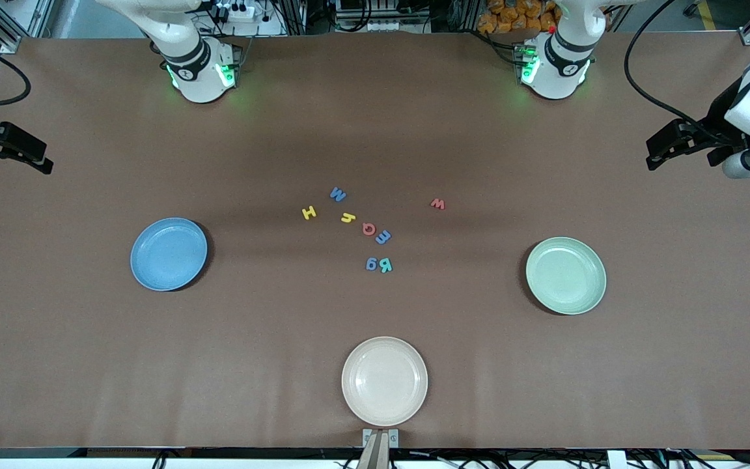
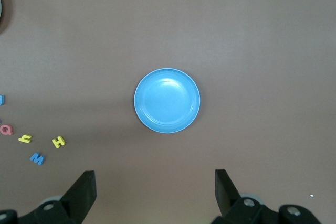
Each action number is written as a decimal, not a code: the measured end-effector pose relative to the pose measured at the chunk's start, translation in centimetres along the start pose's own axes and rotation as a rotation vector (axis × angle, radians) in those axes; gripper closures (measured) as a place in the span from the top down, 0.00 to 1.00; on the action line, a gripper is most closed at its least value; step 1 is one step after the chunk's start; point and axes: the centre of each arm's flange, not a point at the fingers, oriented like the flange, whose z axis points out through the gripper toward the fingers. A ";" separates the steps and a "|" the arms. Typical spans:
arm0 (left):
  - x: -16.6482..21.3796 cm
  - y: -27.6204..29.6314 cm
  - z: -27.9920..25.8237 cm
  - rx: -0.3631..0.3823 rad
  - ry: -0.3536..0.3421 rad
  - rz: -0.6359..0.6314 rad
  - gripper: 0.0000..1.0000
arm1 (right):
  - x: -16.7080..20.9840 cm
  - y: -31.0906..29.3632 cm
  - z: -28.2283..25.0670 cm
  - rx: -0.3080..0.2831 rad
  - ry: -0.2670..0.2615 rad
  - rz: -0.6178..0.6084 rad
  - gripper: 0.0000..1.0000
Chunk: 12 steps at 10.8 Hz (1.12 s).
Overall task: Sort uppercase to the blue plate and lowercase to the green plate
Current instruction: 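Move the left gripper to the pink w while the right gripper moves out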
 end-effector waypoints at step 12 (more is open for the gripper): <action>-1.5 6.1 4.3 0.006 -0.093 0.115 1.00 | 0.1 -0.2 1.9 0.011 -0.029 -0.002 1.00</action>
